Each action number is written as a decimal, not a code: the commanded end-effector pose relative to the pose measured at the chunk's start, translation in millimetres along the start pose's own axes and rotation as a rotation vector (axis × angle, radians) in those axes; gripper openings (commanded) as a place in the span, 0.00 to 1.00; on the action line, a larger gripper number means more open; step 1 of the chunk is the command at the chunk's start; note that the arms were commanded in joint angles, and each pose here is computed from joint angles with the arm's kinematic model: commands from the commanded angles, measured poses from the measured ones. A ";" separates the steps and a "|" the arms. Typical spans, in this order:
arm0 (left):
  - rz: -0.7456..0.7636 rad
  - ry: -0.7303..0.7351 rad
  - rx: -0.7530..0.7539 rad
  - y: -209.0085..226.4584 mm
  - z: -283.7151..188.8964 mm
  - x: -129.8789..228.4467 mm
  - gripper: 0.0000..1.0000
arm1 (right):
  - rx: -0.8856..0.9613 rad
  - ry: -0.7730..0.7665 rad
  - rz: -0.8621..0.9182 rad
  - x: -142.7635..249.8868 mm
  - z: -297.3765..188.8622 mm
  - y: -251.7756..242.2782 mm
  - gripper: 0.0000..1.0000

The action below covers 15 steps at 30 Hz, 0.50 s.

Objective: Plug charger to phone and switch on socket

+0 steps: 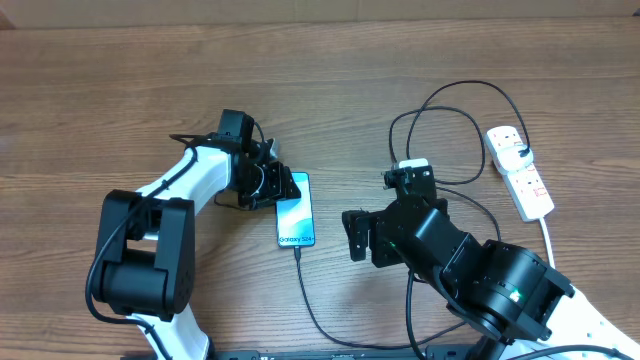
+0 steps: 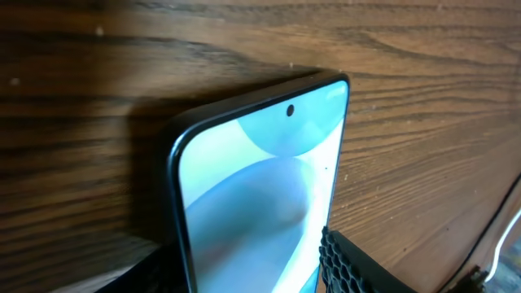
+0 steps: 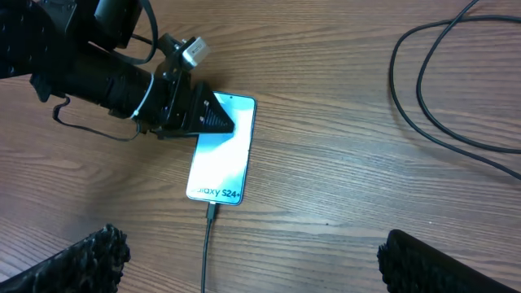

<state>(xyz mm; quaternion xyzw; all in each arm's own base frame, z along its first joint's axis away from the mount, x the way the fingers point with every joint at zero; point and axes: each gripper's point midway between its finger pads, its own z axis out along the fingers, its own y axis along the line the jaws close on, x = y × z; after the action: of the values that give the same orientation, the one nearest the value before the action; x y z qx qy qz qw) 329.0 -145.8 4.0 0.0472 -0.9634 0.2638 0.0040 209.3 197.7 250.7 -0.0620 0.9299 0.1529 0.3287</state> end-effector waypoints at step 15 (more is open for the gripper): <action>-0.054 0.013 -0.194 56.9 29.5 8.2 0.54 | 0.010 -0.013 0.012 -1.9 -0.7 -3.2 1.00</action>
<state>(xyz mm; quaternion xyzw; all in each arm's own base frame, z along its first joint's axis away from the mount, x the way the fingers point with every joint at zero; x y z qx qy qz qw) 341.5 -145.7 5.6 0.0450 -0.9632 0.2641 -0.0234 209.2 197.7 250.6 -0.0616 0.9300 0.1529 0.3285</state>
